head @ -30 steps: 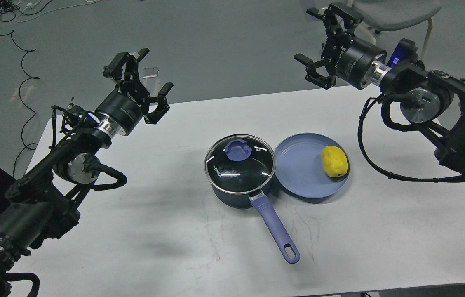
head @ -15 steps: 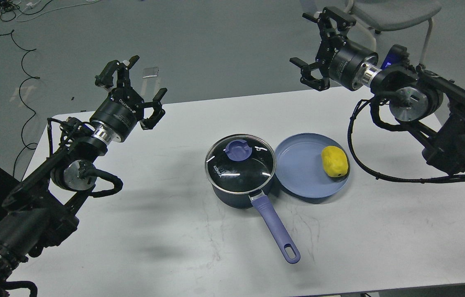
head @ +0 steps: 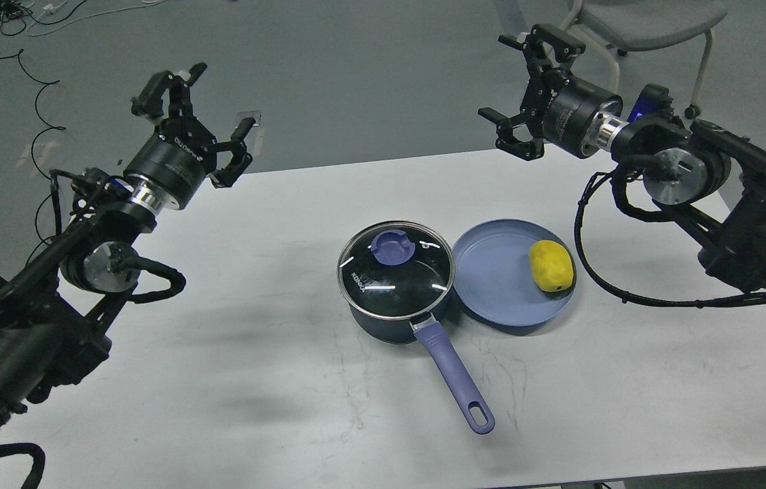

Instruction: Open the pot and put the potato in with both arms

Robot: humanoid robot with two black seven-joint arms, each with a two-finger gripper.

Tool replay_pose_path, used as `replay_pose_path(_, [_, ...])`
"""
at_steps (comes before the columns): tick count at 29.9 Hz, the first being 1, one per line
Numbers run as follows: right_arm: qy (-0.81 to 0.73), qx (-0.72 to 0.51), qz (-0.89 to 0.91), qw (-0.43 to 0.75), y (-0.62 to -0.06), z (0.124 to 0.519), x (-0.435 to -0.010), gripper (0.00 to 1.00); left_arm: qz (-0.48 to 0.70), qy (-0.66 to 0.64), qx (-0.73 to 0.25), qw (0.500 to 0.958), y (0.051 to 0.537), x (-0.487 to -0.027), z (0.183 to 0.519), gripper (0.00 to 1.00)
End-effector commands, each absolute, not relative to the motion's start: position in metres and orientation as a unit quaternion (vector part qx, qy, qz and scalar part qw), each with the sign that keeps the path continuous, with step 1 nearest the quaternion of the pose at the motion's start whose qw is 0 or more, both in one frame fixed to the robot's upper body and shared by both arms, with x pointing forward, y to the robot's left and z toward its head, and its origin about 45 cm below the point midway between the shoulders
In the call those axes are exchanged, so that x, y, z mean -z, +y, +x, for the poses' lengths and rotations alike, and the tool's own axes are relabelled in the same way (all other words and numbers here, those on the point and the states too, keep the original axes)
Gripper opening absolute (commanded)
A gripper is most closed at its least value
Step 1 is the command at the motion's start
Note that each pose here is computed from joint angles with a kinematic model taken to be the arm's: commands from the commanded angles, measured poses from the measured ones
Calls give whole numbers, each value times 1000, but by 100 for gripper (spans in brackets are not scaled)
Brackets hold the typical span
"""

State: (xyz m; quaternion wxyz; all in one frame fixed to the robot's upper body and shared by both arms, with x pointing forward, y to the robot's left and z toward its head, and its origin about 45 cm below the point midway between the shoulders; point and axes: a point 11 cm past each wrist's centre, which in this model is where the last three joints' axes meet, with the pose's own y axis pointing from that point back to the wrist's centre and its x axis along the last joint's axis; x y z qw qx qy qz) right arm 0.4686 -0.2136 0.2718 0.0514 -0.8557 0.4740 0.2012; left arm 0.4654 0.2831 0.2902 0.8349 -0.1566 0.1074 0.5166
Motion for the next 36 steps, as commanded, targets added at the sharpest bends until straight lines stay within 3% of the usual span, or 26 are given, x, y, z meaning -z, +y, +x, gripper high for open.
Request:
replay_pose_path(1, [477,-200,-855,51,-216,469,-271,100,-99,9,-493,864,276,-327,469,98])
replay_pose_path(7, [506,-187,-841,36,-250,470,-268,100,37,-176,-422,889,250,-359,441,98])
replay_pose_path(10, [523,-194,-830,22,-271,463,-253,100,136,-220,-383,887,249,-348,421,98])
replay_pose_path(14, [531,-192,-825,17,-282,461,-253,100,158,-250,-374,879,246,-347,418,98])
replay_pose_path(21, [551,-187,-813,18,-300,464,-253,100,254,-484,-257,797,205,-329,385,98])
replay_pose_path(30, [562,-187,-805,20,-309,464,-251,100,279,-619,-114,725,152,-277,347,97])
replay_pose_path(36, [563,-188,-804,21,-310,464,-251,100,295,-652,-79,694,138,-256,350,97])
